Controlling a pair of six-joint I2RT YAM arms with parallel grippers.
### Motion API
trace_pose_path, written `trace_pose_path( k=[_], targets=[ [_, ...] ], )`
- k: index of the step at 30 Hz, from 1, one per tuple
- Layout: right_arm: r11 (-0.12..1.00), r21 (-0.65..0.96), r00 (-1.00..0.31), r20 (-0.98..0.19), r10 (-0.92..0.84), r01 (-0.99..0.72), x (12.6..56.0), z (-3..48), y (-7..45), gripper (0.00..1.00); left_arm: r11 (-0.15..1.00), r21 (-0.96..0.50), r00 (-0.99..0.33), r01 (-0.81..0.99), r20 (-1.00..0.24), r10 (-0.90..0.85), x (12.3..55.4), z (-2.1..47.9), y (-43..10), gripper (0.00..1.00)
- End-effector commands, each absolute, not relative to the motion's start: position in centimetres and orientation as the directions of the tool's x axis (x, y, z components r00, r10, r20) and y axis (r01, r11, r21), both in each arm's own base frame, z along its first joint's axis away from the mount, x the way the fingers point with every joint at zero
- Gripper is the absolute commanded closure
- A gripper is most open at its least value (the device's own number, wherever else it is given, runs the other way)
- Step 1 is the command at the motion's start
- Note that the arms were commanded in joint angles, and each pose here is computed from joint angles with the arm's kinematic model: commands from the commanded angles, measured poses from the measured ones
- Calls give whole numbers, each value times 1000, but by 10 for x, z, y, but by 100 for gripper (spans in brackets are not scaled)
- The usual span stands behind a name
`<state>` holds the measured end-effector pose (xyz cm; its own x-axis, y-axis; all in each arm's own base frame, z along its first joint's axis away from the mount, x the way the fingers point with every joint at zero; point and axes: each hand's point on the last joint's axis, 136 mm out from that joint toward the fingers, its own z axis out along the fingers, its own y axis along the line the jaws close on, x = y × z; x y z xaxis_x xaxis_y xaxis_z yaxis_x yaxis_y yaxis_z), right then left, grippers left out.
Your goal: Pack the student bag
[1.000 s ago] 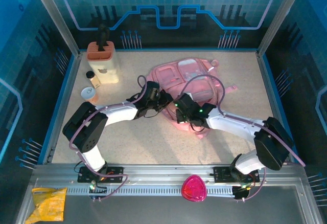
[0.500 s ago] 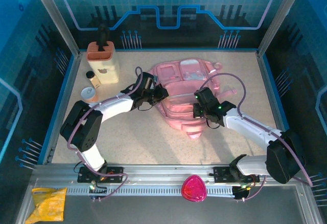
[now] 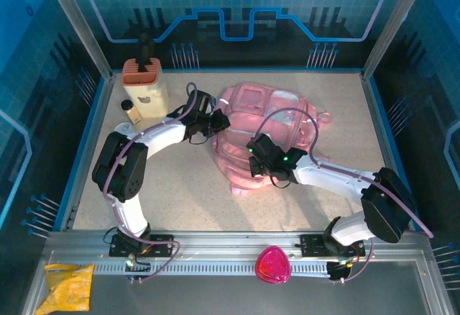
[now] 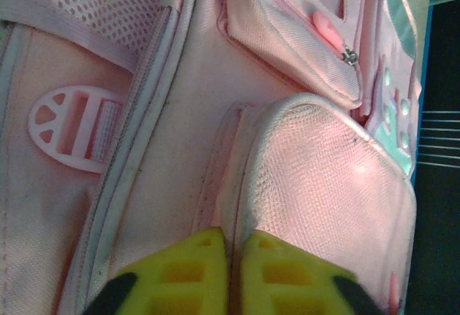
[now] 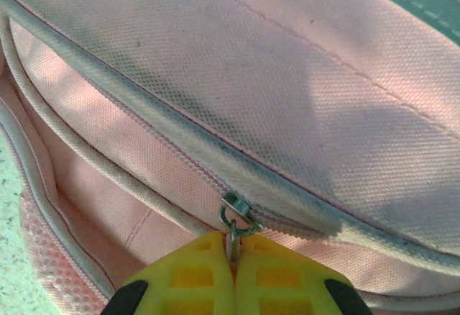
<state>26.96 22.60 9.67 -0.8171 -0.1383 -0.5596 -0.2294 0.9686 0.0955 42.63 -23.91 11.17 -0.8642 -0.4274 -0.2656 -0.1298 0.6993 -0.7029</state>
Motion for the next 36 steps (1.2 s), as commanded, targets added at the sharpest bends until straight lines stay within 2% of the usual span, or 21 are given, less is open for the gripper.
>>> trace_pose_path(
  k=[1,3,4,8,12,20,25,32,36],
  targets=[
    [963,138,-821,-560,-116,-230,268,105,237,100,641,-758,-828,-120,-279,-486,428,145,-231,67],
    [964,141,-823,-558,-109,-224,266,104,234,100,588,-795,-814,-150,-238,-529,415,147,-232,54],
    [963,149,-823,-559,-104,-223,264,104,234,100,565,-803,-801,-188,-208,-562,409,144,-229,53],
    [961,164,-822,-561,-93,-221,260,102,230,100,436,-856,-744,-280,-94,-662,382,138,-229,50],
    [961,169,-822,-563,-89,-220,259,104,231,100,407,-861,-730,-306,-63,-681,360,140,-250,48],
    [963,168,-822,-564,-80,-209,260,101,229,100,330,-870,-710,-366,32,-704,345,134,-294,47],
    [964,165,-822,-563,-82,-209,262,100,231,100,317,-869,-689,-381,38,-724,351,126,-298,61],
    [976,117,-804,-589,-81,-184,266,111,216,100,424,-822,-683,-380,-59,-728,359,119,-283,100],
    [986,84,-811,-581,-69,-144,265,112,194,100,457,-805,-684,-377,-91,-724,367,115,-264,100]
  ],
)
